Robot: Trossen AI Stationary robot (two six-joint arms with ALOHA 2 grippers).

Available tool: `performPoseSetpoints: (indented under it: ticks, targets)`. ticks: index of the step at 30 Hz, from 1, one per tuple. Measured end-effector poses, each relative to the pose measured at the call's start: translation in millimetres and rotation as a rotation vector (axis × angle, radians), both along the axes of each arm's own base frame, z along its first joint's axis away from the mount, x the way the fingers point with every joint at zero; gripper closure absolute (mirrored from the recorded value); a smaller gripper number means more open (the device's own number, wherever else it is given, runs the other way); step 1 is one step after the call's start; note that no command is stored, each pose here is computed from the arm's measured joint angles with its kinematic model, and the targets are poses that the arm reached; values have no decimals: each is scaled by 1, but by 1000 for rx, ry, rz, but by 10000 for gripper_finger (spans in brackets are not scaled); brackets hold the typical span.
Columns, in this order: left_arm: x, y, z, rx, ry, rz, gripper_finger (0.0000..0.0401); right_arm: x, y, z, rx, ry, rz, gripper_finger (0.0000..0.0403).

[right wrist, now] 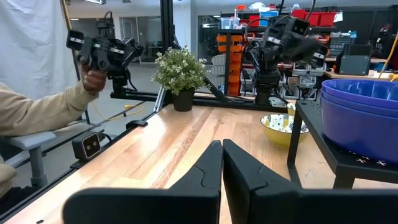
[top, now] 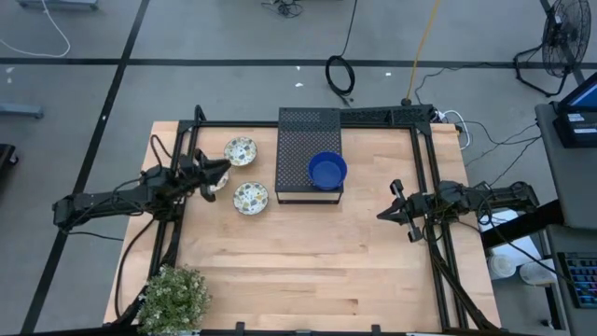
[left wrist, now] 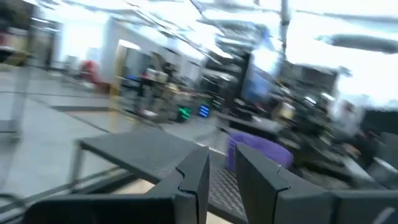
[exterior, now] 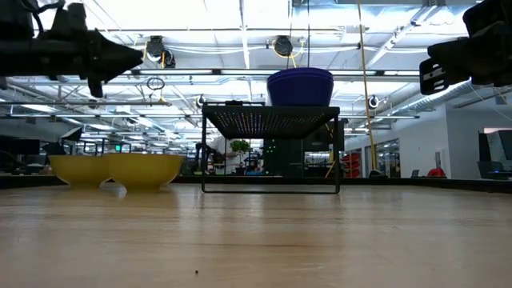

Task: Pick & Place Mini bowls
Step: Put the top white bowl on the shelf

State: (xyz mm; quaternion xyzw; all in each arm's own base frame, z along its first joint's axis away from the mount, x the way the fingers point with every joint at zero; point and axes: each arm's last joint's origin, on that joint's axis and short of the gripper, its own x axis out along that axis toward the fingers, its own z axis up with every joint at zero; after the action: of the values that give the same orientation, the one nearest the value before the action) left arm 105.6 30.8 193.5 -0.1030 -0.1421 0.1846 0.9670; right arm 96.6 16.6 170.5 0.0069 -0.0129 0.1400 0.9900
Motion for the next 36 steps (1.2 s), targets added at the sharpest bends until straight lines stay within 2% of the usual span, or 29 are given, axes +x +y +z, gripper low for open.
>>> performPoseSetpoints:
  ticks: [3, 7, 14, 19, 23, 29, 33, 36]
  targets:
    - [-2, 3, 1, -44, -30, 92, 325, 0, 0, 0, 0, 0, 0, 403]
    - [-3, 3, 6, -45, -85, 125, 325, 0, 0, 0, 0, 0, 0, 403]
    - [-2, 5, 0, -78, -29, 192, 325, 0, 0, 0, 0, 0, 0, 403]
    - [-1, 9, -5, -214, -50, 278, 324, 0, 0, 0, 0, 0, 0, 403]
    - [4, 17, 1, -269, 68, 354, 310, 0, 0, 0, 0, 0, 0, 403]
    - [12, 43, 41, -467, 348, 530, 235, 0, 0, 0, 0, 0, 0, 403]
    - [25, 69, 75, -629, 524, 552, 187, 0, 0, 0, 0, 0, 0, 403]
    - [43, 95, 89, -717, 630, 567, 170, 0, 0, 0, 0, 0, 0, 403]
